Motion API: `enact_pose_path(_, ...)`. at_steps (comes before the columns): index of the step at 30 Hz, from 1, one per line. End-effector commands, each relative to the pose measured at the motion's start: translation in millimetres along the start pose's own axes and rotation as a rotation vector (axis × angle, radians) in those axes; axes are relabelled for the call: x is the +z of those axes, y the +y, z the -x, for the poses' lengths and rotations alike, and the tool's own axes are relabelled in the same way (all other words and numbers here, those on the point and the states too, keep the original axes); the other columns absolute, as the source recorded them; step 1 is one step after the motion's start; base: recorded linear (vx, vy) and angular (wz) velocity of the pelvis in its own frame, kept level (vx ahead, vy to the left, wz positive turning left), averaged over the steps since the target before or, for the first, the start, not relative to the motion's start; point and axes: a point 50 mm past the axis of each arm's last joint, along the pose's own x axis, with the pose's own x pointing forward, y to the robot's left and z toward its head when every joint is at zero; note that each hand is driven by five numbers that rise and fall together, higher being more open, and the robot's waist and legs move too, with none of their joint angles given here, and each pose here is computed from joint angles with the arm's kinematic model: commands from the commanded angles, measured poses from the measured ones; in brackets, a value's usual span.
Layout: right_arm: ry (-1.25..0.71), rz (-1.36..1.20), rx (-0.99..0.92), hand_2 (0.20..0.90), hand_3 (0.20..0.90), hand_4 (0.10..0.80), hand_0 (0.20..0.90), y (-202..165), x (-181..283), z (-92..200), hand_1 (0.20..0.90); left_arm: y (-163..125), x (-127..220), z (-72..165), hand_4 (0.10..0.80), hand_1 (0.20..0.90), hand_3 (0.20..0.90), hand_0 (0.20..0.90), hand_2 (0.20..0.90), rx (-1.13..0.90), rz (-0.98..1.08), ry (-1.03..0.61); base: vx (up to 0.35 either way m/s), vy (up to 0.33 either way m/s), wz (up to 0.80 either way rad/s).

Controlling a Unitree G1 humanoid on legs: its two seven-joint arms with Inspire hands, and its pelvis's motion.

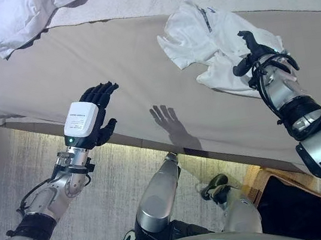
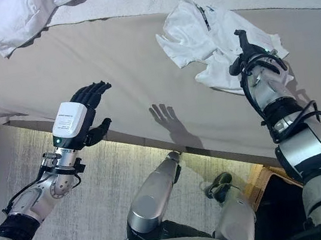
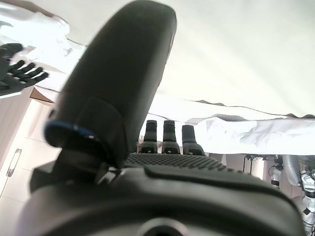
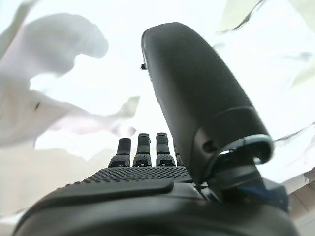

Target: Pick up the clothes from the bed and place them into the basket

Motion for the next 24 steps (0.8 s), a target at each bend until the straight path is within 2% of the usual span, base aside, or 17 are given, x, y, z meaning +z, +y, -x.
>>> enact_pose_path(1,-0.021,0.113,-0.140,0.900,0.900,0.800,0.900,-50,15,-12,0.900,24,18,-14,0.800,0.900,0.900,0.900,0.900,0.195,0.079,-0.102,-0.083,0.074,0.01)
enact_pose_path(8,0.148,0.286,-0.075,0.900,0.900,0.800,0.900,-50,-11,-15,0.900,25,29,-20,0.800,0.900,0.900,0.900,0.900,0.225,0.085,-0.125,-0.081,0.043,0.03)
enact_pose_path(13,0.305,0.244,0.022,0.900,0.900,0.800,0.900,-44,-33,-13,0.900,28,34,-26,0.800,0.900,0.900,0.900,0.900,0.227,0.107,-0.151,-0.055,-0.015,0.02)
enact_pose_path(14,0.327,0.248,0.027,0.836,0.826,0.726,0.836,-44,-37,-12,0.836,29,34,-28,0.800,0.900,0.900,0.900,0.900,0.227,0.113,-0.155,-0.060,-0.020,0.02)
enact_pose_path(15,0.339,0.242,0.033,0.580,0.527,0.427,0.580,-44,-40,-11,0.580,30,35,-28,0.800,0.900,0.900,0.900,0.900,0.229,0.120,-0.156,-0.059,-0.018,0.05)
enact_pose_path(16,0.331,0.233,0.036,0.479,0.409,0.309,0.479,-44,-41,-12,0.479,31,35,-29,0.800,0.900,0.900,0.900,0.900,0.231,0.124,-0.156,-0.053,-0.019,0.04)
enact_pose_path(17,0.309,0.255,0.042,0.300,0.200,0.100,0.300,-46,-40,-13,0.300,33,35,-30,0.800,0.900,0.900,0.900,0.900,0.234,0.124,-0.154,-0.063,-0.027,0.05)
enact_pose_path(24,0.282,0.184,-0.054,0.300,0.200,0.100,0.300,-62,-40,-14,0.300,39,30,-30,0.800,0.900,0.900,0.900,0.900,0.233,0.120,-0.139,-0.051,-0.009,-0.02)
